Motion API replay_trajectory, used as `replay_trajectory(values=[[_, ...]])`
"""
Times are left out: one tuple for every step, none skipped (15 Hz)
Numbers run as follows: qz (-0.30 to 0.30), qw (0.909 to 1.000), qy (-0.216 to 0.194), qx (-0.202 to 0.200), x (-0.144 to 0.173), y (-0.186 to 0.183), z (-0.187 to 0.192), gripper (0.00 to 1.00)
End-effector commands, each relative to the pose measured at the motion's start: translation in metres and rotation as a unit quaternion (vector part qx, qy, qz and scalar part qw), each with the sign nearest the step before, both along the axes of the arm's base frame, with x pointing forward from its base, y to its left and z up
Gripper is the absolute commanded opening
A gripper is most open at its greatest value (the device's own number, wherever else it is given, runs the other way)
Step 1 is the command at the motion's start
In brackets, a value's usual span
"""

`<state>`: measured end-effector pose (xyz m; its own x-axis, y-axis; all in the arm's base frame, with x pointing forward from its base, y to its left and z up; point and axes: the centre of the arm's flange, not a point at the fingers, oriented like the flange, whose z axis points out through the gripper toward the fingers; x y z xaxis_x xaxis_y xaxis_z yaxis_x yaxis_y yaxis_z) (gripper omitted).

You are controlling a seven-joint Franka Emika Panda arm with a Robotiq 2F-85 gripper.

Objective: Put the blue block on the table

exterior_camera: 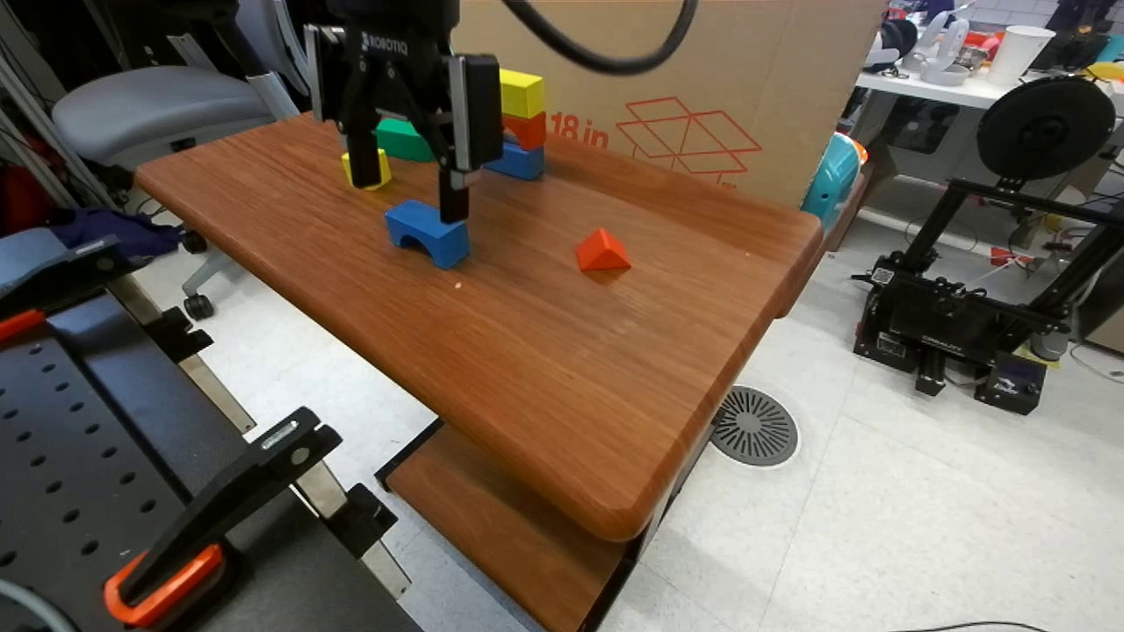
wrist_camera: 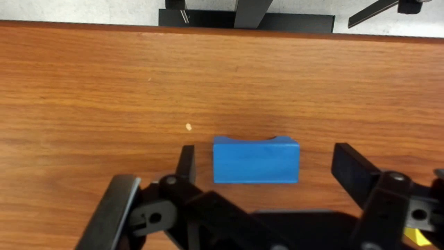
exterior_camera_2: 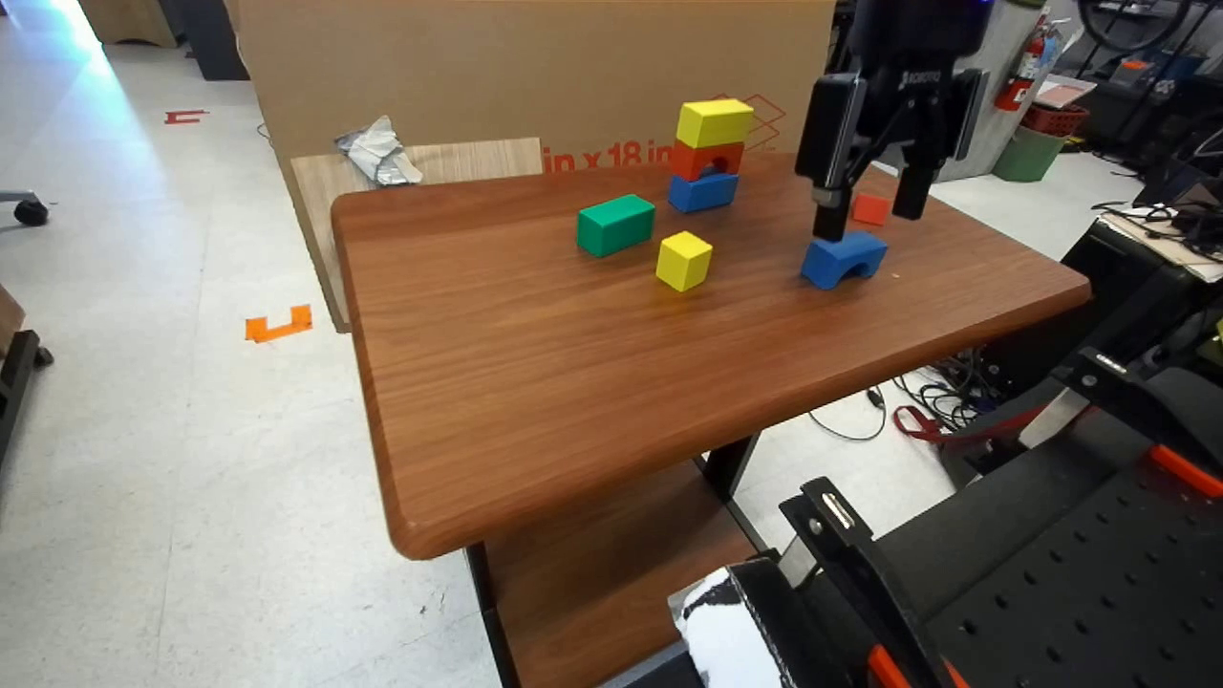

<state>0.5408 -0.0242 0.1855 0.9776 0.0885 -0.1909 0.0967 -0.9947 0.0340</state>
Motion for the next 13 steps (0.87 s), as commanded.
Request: replay_trajectory(values=[[-0.008, 0.9989, -0.045, 0.007, -0.026, -0.005, 0.068, 1.0], [-0.01, 0.9988, -0.047, 0.009, -0.027, -0.006, 0.081, 1.0], [-0.016, 0.9987, -0.047, 0.007, -0.026, -0.009, 0.092, 1.0], [-0.014, 0.999, -0.043, 0.007, -0.027, -0.012, 0.1, 1.0], [-0.01, 0.9989, -0.046, 0.001, -0.012, -0.005, 0.077, 1.0], [-0.012, 0.9989, -0.046, 0.001, -0.015, -0.007, 0.087, 1.0], [-0.013, 0.9988, -0.047, 0.0, -0.017, -0.008, 0.093, 1.0], [-0.014, 0.9987, -0.048, 0.0, -0.018, -0.009, 0.096, 1.0], [-0.014, 0.9988, -0.047, 0.001, -0.019, -0.009, 0.095, 1.0], [-0.014, 0.9989, -0.045, 0.001, -0.02, -0.009, 0.093, 1.0], [-0.014, 0.9989, -0.044, 0.001, -0.021, -0.009, 0.092, 1.0], [-0.014, 0.9989, -0.044, 0.001, -0.021, -0.009, 0.092, 1.0], [-0.014, 0.9989, -0.044, 0.001, -0.021, -0.009, 0.092, 1.0]])
